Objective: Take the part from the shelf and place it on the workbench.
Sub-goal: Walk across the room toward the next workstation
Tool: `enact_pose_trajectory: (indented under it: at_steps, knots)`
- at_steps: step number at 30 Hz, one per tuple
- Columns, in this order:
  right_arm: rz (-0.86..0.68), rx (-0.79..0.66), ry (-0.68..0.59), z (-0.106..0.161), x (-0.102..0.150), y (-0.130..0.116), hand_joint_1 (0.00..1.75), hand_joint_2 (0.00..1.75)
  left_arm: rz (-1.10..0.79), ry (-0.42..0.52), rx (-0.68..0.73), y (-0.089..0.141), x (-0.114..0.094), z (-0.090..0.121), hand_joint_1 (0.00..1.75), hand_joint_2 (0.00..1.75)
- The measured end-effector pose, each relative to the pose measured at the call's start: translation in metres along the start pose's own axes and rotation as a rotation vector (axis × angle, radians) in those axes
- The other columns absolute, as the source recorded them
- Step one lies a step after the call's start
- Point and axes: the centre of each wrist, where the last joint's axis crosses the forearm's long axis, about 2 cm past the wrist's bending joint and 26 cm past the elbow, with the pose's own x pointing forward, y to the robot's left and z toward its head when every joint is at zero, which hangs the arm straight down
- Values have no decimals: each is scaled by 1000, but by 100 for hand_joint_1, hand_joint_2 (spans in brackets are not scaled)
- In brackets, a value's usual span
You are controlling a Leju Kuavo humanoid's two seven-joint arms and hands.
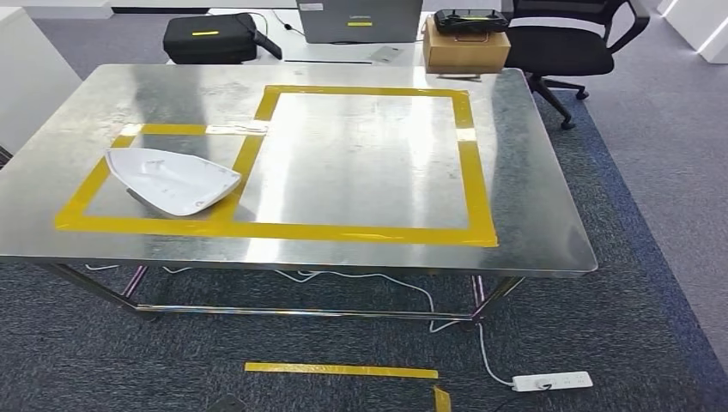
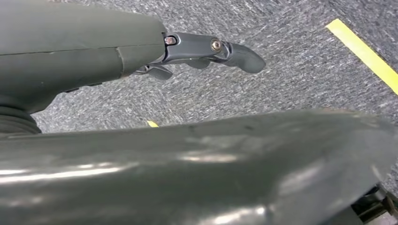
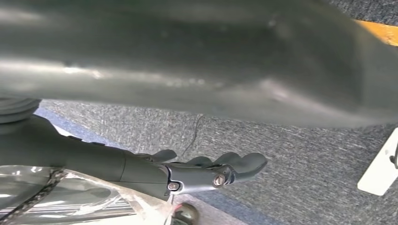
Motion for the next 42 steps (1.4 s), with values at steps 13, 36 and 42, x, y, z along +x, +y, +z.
enact_pose_trajectory:
  at_steps: [13,36,42]
  knots:
    - [13,7,19,0,0,-1,0,0,23,35,-41,0,5,-2,0,0]
    - [16,-2,16,-4,1,-5,0,0,49,40,-55,-1,13,-5,0,0]
    - [16,2,19,-3,0,-4,0,0,45,43,-56,-1,10,-4,0,0]
